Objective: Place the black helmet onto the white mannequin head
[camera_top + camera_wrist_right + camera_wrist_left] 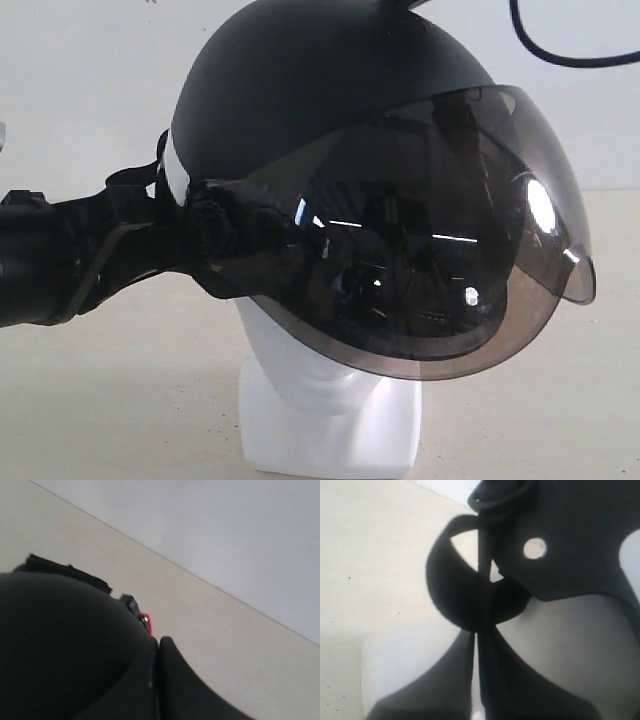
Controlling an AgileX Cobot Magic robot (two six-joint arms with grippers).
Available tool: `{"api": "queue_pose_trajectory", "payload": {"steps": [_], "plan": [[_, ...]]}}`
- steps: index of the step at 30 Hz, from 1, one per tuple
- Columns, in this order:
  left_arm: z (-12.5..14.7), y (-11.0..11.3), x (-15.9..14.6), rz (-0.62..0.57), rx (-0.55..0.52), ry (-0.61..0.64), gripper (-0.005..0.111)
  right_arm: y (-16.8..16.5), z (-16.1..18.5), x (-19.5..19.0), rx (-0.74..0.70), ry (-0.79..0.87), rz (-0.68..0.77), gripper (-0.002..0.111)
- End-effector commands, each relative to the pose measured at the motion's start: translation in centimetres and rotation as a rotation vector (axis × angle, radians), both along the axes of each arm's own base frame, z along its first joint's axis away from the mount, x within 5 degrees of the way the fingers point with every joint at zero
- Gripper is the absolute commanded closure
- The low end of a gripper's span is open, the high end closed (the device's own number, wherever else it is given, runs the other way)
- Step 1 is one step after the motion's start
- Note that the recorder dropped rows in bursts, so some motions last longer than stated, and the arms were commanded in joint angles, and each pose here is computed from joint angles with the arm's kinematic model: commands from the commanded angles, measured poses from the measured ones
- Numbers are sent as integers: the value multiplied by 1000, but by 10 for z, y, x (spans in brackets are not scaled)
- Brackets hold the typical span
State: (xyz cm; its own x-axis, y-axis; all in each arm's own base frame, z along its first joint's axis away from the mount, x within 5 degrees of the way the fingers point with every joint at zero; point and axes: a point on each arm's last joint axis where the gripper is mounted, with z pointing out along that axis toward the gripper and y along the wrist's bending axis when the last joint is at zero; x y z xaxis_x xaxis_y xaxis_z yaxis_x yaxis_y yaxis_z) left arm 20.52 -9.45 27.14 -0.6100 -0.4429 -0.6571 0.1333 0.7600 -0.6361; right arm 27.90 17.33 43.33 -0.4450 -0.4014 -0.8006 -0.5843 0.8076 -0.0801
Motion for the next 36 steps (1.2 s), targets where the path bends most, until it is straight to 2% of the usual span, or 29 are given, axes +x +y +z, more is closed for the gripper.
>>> {"api": "queue_pose_trajectory", "payload": {"steps": [1,6,8,14,21,29,36], "plan": [[-19,23,3,118,84,34,102,-8,-4,-14,-40,83,-18,108],[-21,35,6,146,90,37,102,-17,6,-20,-33,54,-73,108],[-21,39,7,154,83,40,102,-28,11,-21,-66,23,-151,108],[-24,34,17,126,80,59,102,-48,20,-34,-111,27,-284,108],[-22,29,35,102,92,59,102,-55,17,-44,-157,102,-299,108],[-12,35,44,137,130,16,102,-56,17,-45,-164,113,-300,108],[-5,30,60,109,128,-5,102,-55,16,-46,-166,128,-290,108]]}}
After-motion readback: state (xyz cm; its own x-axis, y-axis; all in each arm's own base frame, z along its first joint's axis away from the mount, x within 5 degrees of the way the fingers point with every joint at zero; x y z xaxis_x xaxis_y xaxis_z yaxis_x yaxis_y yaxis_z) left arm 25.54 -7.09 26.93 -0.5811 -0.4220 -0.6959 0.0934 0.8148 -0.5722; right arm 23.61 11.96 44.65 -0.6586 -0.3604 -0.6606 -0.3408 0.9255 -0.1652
